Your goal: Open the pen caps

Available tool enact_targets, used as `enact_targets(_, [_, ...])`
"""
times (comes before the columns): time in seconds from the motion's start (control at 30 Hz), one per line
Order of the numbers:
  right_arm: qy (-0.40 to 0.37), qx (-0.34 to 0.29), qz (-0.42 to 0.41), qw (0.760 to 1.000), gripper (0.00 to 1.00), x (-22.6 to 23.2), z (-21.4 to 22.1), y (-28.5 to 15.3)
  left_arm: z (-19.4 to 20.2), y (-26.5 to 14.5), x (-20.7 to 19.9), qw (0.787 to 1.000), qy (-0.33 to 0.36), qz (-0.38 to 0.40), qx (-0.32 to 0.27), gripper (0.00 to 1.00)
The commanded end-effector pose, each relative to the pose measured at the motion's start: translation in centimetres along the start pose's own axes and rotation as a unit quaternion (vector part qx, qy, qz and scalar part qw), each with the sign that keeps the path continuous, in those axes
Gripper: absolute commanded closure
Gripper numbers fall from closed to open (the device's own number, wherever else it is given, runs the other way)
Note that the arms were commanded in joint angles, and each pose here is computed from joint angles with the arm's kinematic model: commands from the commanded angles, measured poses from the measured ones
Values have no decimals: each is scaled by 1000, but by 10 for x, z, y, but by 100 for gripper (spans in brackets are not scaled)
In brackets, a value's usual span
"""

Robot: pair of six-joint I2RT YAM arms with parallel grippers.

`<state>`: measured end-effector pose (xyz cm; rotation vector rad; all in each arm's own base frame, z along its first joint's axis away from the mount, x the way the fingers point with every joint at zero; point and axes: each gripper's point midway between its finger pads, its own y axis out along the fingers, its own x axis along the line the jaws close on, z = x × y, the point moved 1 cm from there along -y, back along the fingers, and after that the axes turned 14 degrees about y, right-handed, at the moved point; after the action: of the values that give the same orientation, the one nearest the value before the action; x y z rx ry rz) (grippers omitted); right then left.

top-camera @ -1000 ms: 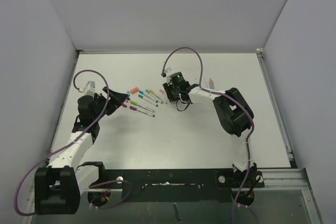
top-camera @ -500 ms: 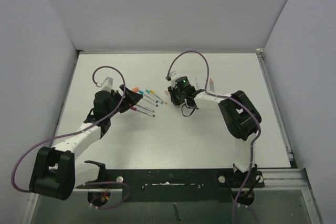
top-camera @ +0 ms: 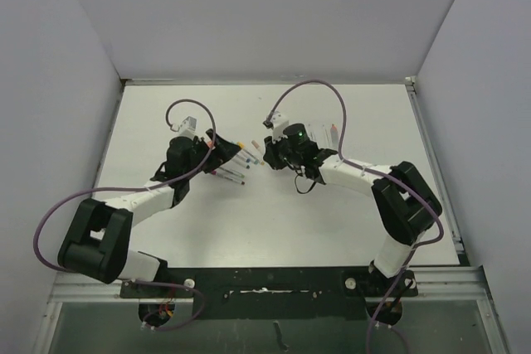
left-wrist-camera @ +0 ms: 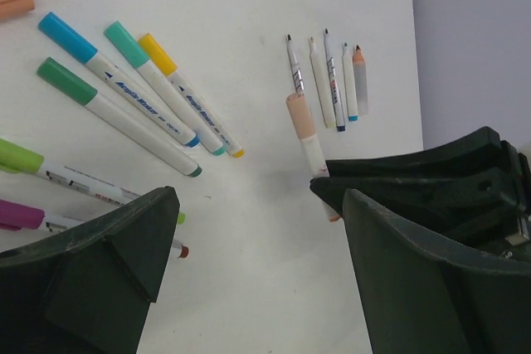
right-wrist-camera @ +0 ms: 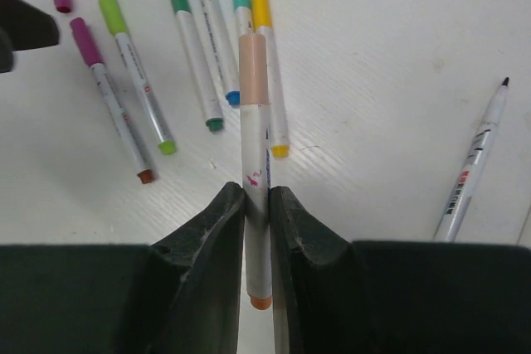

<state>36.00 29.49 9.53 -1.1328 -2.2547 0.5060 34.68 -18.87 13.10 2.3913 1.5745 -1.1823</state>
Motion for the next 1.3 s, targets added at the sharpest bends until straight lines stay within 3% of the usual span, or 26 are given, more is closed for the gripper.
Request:
enact_targets(0.0, [-5,-42,-53,998,100,37,-21,-12,-29,15,-27,998,2,44,-46,20])
enact_targets(0.4, [-21,-60,-98,993,100,72,-22,-22,-17,30,-34,998,-8,60,-35,27])
enact_targets(1.03, [-37,-70,-129,989,100,92,-27,-26,-13,31,-44,996,-13,82,-36,56])
enact_targets(1.27, [-42,-73,-134,987,100,95,-26,-27,-13,31,-45,995,-14,87,-37,76])
